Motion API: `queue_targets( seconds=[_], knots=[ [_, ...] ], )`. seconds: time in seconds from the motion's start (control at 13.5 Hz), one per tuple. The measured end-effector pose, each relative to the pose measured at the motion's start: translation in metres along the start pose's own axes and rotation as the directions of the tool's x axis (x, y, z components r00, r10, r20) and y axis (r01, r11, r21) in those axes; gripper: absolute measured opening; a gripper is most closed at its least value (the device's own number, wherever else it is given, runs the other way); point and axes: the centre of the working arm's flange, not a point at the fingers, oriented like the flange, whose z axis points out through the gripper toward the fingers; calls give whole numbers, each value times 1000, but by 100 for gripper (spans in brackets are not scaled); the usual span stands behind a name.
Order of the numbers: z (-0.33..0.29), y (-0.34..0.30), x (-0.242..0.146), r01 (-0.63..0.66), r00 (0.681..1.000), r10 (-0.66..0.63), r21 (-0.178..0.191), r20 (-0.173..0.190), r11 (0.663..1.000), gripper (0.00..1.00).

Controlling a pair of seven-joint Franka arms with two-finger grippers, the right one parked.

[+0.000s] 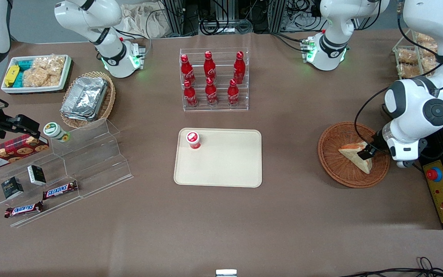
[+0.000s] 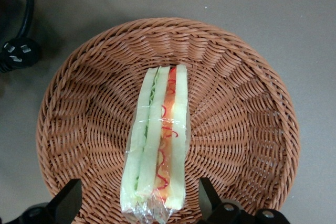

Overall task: Place sandwich from basket to tray
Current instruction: 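Lower the left gripper and close it on the wrapped sandwich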

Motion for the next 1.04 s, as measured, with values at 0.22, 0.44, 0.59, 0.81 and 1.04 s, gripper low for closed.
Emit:
queue_targets(
  seconds=[0.22, 0.44, 0.59, 0.81, 1.04],
  knots=[
    [7, 1, -2, -1, 1000, 1, 8, 9, 1000, 100],
    [24, 1, -2, 2, 1000, -3, 26, 29, 1000, 100],
    [35, 3, -2, 11, 1000, -12, 24, 28, 1000, 100],
    [54, 14, -6, 40, 999, -40, 12, 22, 999, 88],
    [54, 20, -7, 49, 999, -49, 6, 18, 999, 52]
  ],
)
